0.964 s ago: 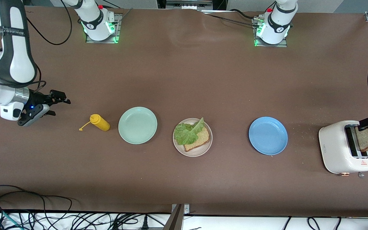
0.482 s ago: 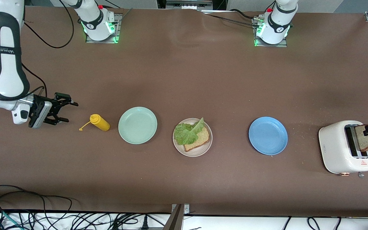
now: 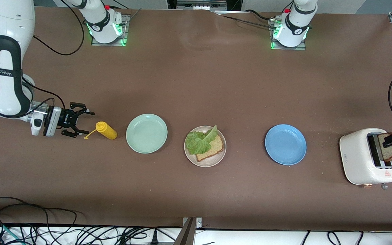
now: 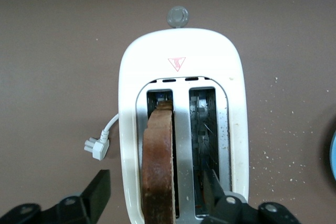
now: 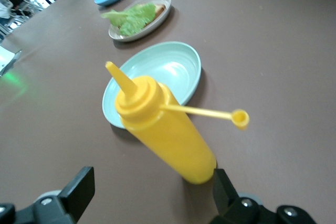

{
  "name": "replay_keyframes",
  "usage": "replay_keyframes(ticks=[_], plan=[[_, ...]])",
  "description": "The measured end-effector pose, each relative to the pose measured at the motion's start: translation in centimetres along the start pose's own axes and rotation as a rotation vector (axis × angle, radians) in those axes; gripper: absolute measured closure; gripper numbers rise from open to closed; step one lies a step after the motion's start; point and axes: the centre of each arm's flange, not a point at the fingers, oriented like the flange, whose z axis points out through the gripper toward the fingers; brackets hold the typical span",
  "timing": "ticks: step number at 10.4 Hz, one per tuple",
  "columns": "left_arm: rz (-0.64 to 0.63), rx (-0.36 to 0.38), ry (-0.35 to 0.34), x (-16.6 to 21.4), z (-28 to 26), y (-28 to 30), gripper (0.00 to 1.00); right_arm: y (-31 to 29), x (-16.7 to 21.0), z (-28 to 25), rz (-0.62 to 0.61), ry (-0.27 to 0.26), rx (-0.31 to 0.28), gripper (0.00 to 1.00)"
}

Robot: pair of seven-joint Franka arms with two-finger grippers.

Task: Make sandwich on beige plate with both arms
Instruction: 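Lift the mustard with the right gripper while the left gripper lifts toast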

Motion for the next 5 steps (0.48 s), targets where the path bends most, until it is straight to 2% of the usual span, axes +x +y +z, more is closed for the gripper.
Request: replay_keyframes(ticks=[1, 3, 5], plan=[[-0.003, 0.001, 0.007, 0.0, 0.2, -0.2, 0.25, 0.1, -0.3, 1.0, -0.031, 0.053, 0.015, 0.00], [-0.008, 0.005, 0.019, 0.1, 0.0, -0.6, 0.54, 0.7, -1.4, 3.5, -0.094, 0.142, 0.019, 0.00], [-0.010, 0.008, 0.028, 0.3, -0.5, -0.7, 0.84, 1.1, -2.1, 5.7, -0.149, 0.180, 0.018, 0.00]])
